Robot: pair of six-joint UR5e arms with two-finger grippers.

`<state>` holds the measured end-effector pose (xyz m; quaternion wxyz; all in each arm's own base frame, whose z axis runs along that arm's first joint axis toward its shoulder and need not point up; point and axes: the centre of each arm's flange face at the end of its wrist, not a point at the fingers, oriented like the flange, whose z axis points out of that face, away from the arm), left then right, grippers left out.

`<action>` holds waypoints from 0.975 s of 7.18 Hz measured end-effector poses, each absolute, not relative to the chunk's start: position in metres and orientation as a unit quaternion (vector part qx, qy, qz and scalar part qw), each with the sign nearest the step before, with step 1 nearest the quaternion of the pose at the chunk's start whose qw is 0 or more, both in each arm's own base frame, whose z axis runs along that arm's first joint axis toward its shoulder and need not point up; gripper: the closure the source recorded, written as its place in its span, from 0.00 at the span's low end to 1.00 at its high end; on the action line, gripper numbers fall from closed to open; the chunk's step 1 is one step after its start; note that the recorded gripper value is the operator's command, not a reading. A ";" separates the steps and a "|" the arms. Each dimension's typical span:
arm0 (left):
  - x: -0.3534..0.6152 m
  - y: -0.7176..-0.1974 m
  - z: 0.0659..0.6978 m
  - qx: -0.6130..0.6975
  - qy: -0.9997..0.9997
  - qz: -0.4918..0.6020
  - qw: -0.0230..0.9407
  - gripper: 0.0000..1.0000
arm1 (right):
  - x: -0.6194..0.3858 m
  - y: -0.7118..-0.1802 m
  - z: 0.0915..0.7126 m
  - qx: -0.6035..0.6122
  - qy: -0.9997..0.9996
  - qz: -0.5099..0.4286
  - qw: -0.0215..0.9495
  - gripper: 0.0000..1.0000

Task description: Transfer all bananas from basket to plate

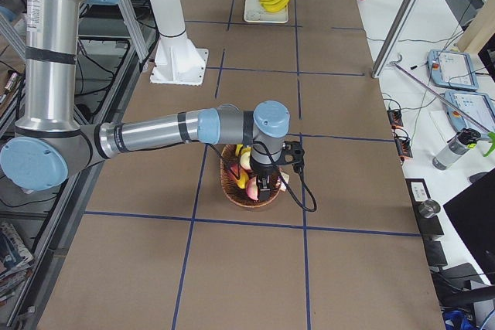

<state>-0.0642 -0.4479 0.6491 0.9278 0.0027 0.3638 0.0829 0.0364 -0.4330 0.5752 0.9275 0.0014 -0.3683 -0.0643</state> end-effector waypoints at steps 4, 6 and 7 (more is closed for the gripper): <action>-0.068 -0.435 0.659 -0.005 0.361 0.077 0.930 0.00 | 0.037 -0.428 0.579 -0.003 -0.369 -0.063 0.927 0.00; -0.068 -0.435 0.656 -0.001 0.360 0.078 0.930 0.00 | 0.037 -0.425 0.583 -0.007 -0.369 -0.061 0.928 0.00; -0.068 -0.436 0.655 0.000 0.360 0.079 0.930 0.00 | 0.037 -0.424 0.584 -0.008 -0.369 -0.060 0.928 0.00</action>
